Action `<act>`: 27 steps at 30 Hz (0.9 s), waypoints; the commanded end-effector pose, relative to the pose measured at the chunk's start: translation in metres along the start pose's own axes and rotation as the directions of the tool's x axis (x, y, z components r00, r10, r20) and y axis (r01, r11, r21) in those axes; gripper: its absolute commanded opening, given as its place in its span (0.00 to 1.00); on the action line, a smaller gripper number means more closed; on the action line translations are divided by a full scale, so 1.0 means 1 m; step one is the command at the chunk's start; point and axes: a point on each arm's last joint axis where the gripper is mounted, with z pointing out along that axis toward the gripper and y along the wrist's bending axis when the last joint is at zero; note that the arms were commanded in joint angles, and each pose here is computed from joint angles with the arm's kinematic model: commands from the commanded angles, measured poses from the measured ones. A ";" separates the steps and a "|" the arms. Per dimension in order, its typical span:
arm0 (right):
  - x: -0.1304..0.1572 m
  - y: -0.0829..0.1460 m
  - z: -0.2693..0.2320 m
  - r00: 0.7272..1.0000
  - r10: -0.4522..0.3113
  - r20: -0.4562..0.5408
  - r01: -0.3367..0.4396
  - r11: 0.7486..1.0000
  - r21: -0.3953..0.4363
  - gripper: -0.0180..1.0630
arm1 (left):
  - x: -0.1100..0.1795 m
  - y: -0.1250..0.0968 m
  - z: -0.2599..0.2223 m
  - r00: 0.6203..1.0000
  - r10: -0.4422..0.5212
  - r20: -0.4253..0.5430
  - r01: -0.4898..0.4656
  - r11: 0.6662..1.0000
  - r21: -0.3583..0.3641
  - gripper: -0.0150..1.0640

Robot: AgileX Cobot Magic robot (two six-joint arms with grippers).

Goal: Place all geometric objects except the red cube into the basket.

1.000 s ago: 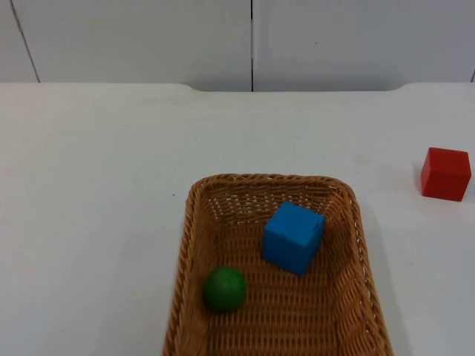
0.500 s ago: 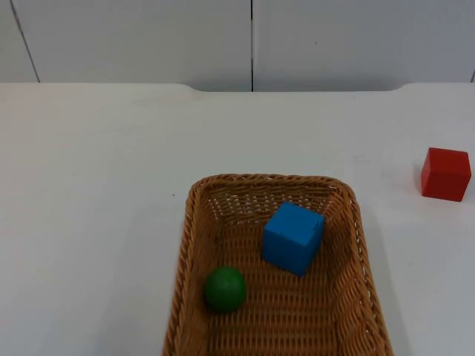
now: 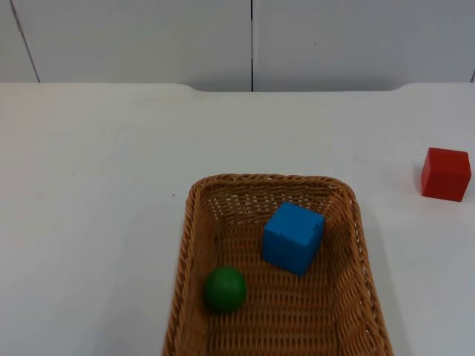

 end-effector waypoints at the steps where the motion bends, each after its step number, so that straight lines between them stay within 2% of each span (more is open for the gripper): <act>1: 0.000 0.000 0.000 1.000 -0.010 0.008 0.010 1.000 -0.009 0.85 | 0.001 0.000 0.001 1.000 -0.006 0.003 0.006 1.000 -0.005 0.99; 2: 0.000 0.000 0.000 1.000 -0.010 0.008 0.010 1.000 -0.009 0.90 | 0.001 0.000 0.001 1.000 -0.006 0.003 0.006 1.000 -0.005 0.99; 3: 0.000 0.000 0.000 1.000 -0.010 0.008 0.010 1.000 -0.009 1.00 | 0.001 0.000 0.001 1.000 -0.006 0.003 0.006 1.000 -0.005 0.99; 16: 0.000 0.001 0.000 1.000 0.002 0.009 -0.002 1.000 -0.011 0.99 | 0.000 -0.001 0.001 1.000 -0.020 0.005 0.020 1.000 0.007 0.99; 19: 0.000 0.002 0.000 0.999 0.047 0.008 -0.048 0.996 0.078 0.99 | 0.001 0.000 0.001 1.000 -0.013 0.004 0.014 1.000 -0.005 0.99; 20: 0.000 0.002 0.000 0.999 0.047 0.008 -0.048 0.996 0.078 0.99 | 0.001 0.000 0.001 1.000 -0.013 0.004 0.014 1.000 -0.005 0.99; 23: 0.000 0.003 0.000 0.991 0.130 0.018 -0.131 0.963 0.237 0.99 | 0.001 0.000 0.001 1.000 -0.013 0.004 0.014 1.000 -0.005 0.99; 24: 0.000 0.004 0.000 0.988 0.154 0.023 -0.155 0.946 0.283 0.99 | 0.001 0.000 0.001 1.000 -0.013 0.004 0.014 1.000 -0.005 0.99; 26: 0.000 0.005 -0.001 0.977 0.209 0.040 -0.208 0.898 0.387 0.99 | 0.001 0.000 0.001 1.000 -0.013 0.004 0.014 1.000 -0.005 0.99; 27: 0.000 0.005 -0.001 0.977 0.209 0.040 -0.208 0.898 0.387 0.99 | 0.001 0.000 0.001 1.000 -0.013 0.004 0.014 1.000 -0.005 0.99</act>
